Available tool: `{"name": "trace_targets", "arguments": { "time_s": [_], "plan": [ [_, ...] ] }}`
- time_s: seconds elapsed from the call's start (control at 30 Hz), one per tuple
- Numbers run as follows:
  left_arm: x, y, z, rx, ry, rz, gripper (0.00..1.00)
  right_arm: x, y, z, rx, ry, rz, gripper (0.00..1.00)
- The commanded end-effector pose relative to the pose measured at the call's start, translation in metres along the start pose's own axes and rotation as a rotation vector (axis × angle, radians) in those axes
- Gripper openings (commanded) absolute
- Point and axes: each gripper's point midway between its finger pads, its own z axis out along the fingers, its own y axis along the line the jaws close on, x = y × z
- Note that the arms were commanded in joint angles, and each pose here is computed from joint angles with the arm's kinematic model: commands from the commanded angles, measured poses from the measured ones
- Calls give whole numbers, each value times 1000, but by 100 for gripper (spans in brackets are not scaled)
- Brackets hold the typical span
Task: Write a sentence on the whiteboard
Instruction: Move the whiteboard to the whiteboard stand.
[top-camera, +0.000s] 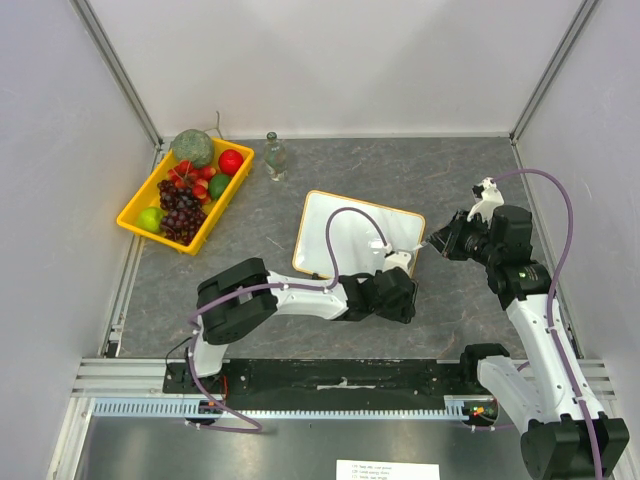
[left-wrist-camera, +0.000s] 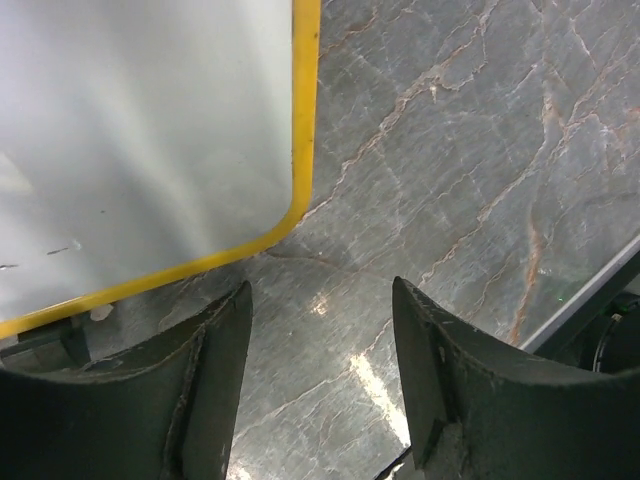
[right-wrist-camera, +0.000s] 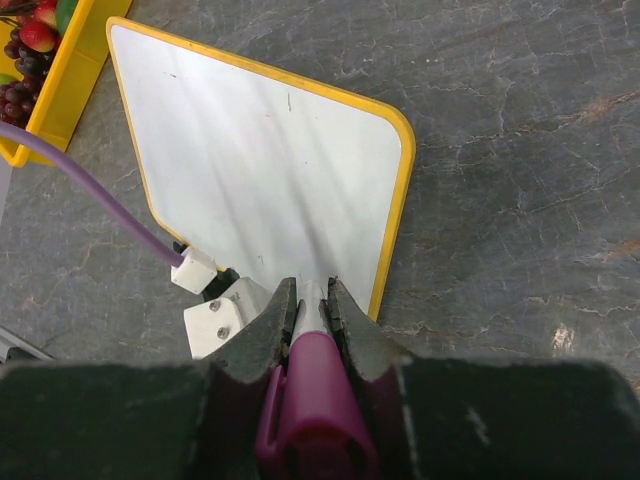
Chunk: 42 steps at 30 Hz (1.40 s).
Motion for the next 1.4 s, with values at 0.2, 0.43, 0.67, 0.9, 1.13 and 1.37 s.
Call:
{"name": "trace_targets", "arguments": {
  "time_s": [0.2, 0.43, 0.67, 0.9, 1.13, 1.37],
  "plan": [
    [69, 52, -25, -110, 163, 85, 69, -9, 3, -4, -1, -23, -25, 0],
    [102, 96, -63, -205, 224, 39, 73, -9, 1, -3, 3, -19, -25, 0],
    [102, 123, -56, -309, 264, 45, 77, -10, 0, -2, 5, -19, -28, 0],
    [72, 104, -35, -213, 236, 77, 76, -8, -1, -1, 8, -14, -27, 0],
    [62, 93, -13, -231, 255, 112, 75, -10, -1, -1, 10, -17, -26, 0],
    [52, 78, 5, -179, 228, 136, 75, -10, -3, 0, 22, -19, -27, 0]
  ]
}}
